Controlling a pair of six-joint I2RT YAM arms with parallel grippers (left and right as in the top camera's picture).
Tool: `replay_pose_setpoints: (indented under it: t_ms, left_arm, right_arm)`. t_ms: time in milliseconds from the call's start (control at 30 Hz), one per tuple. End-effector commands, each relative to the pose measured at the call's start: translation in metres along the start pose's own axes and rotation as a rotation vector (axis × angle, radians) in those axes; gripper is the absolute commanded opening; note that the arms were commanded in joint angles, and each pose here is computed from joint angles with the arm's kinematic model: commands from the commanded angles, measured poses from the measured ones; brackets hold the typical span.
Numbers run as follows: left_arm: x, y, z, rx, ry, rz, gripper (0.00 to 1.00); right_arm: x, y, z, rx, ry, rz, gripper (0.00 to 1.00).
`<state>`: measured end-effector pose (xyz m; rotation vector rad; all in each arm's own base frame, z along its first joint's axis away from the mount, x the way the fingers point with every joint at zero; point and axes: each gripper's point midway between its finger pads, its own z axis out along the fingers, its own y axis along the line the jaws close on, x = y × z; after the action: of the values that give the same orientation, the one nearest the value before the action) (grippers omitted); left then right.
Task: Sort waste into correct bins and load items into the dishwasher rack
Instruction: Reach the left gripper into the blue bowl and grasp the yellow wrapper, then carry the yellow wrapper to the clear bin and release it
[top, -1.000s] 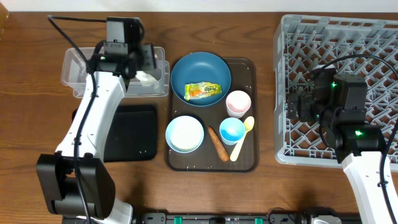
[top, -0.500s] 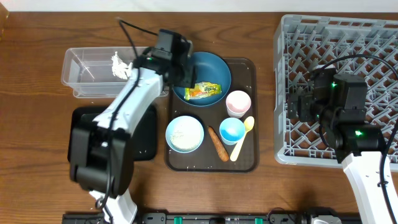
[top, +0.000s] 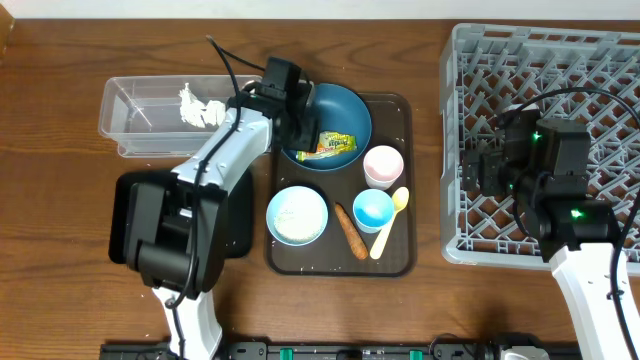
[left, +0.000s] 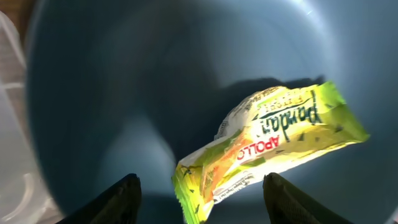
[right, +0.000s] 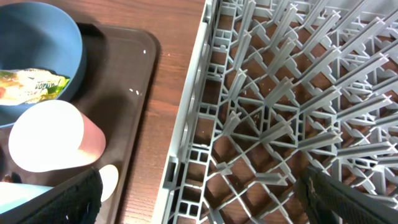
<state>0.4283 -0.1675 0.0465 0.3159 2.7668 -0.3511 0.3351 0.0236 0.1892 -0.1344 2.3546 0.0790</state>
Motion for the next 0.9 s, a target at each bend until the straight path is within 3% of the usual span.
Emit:
replay_pose_setpoints:
  t_ms: [0,300,433,767,867]
  left_arm:
    - [0.013,0.002,0.015,-0.008,0.046,0.011,0.65]
    - [0.012,0.0,0.018,-0.005,0.043,0.017,0.63]
    - [0.013,-0.006,0.019,-0.001,0.045,0.029,0.5]
    - [0.02,-0.016,0.022,0.006,0.061,0.051,0.49]
    - [0.021,-0.016,0.022,0.005,0.065,0.051,0.39]
  right_arm:
    - [-0.006,-0.001,-0.002,0.002,-0.01,0.014,0.99]
    - [-0.007,-0.001,-0.002,0.002,-0.011,0.014,0.99]
    - [-0.007,-0.001,-0.002,0.002,-0.01,0.014,0.99]
    - [-0.006,-0.001,-0.002,0.001,-0.007,0.014,0.99]
    - [-0.005,-0.001,-0.002,0.002,-0.005,0.014,0.99]
